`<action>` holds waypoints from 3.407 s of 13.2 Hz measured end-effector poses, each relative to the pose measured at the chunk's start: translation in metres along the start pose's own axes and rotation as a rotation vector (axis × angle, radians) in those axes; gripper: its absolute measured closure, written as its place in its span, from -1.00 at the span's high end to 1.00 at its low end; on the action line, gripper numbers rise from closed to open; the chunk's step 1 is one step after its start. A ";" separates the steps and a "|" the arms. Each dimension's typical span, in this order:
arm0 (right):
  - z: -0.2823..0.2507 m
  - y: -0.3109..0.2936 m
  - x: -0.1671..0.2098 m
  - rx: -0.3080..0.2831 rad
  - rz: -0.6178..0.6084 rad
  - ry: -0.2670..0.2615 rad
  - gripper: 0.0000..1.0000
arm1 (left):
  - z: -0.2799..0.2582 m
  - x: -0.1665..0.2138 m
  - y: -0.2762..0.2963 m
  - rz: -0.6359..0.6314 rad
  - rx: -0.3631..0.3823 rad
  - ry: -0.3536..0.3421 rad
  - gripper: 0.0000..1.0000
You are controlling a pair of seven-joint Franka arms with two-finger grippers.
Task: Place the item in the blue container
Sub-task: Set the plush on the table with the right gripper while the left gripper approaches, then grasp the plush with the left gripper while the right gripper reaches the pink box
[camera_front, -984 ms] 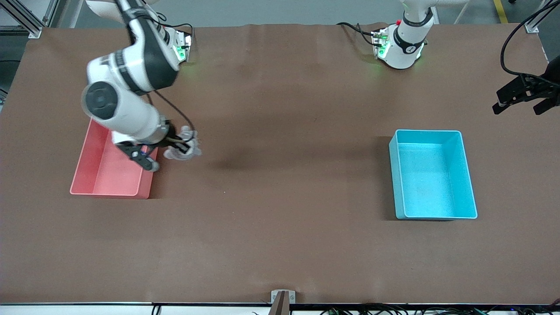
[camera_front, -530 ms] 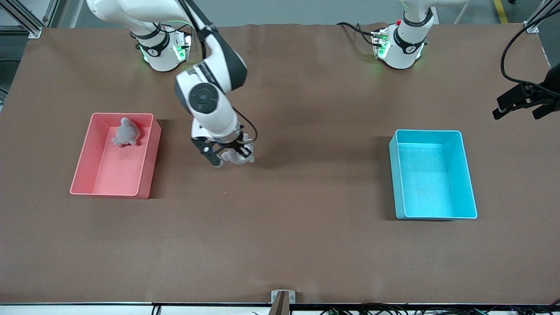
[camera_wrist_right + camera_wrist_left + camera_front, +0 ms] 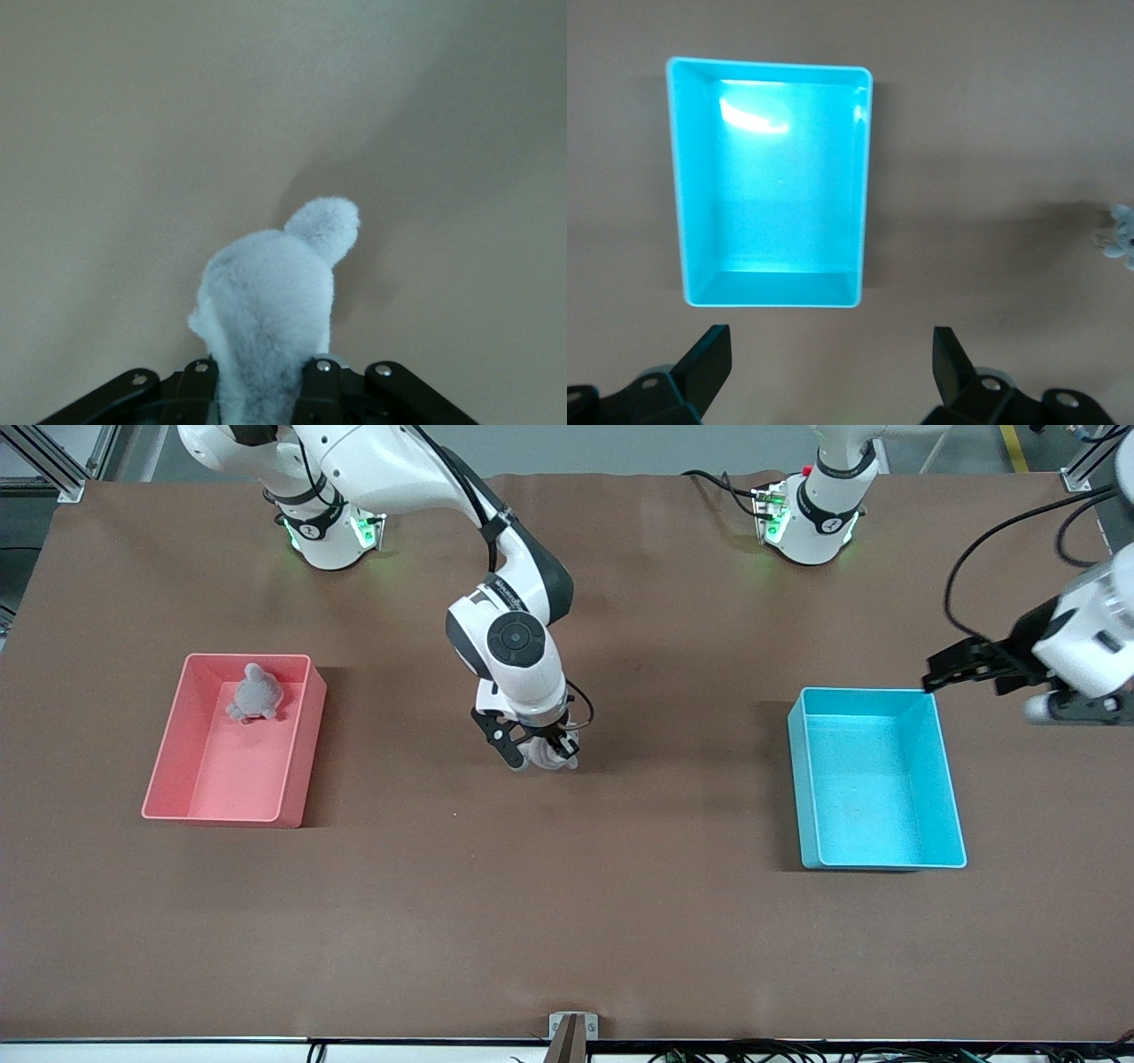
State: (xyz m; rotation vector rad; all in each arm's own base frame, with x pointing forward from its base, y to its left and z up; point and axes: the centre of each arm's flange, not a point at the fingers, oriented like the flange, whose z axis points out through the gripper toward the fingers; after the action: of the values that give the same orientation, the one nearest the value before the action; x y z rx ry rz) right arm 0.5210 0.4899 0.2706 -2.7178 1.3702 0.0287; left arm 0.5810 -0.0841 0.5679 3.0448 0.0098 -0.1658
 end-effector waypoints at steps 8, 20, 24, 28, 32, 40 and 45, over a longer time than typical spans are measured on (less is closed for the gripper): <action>0.041 0.001 0.000 0.014 -0.008 0.033 -0.03 | 0.108 0.027 0.124 -0.072 0.006 -0.007 1.00; -0.112 0.012 0.167 -0.101 -0.253 0.024 1.00 | 0.224 0.030 0.222 -0.009 -0.020 0.058 1.00; -0.171 0.086 0.268 -0.152 -0.429 -0.044 1.00 | 0.236 0.011 0.273 -0.099 -0.075 0.070 1.00; -0.187 0.211 0.367 -0.157 -0.592 -0.129 1.00 | 0.278 -0.005 0.334 -0.169 -0.118 0.053 1.00; -0.158 0.298 0.411 -0.136 -0.668 -0.148 1.00 | 0.332 -0.006 0.376 -0.236 -0.152 0.073 1.00; -0.050 0.392 0.415 -0.135 -0.665 -0.146 1.00 | 0.387 -0.010 0.407 -0.251 -0.187 0.099 1.00; -0.012 0.415 0.426 -0.167 -0.647 -0.214 1.00 | 0.395 -0.017 0.412 -0.240 -0.176 0.088 1.00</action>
State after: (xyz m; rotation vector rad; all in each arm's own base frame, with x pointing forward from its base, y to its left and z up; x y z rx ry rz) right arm 0.4410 -0.0982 0.2235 -3.0440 0.4139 0.3827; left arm 0.5259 -0.5308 0.2164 2.8629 0.3755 -0.0441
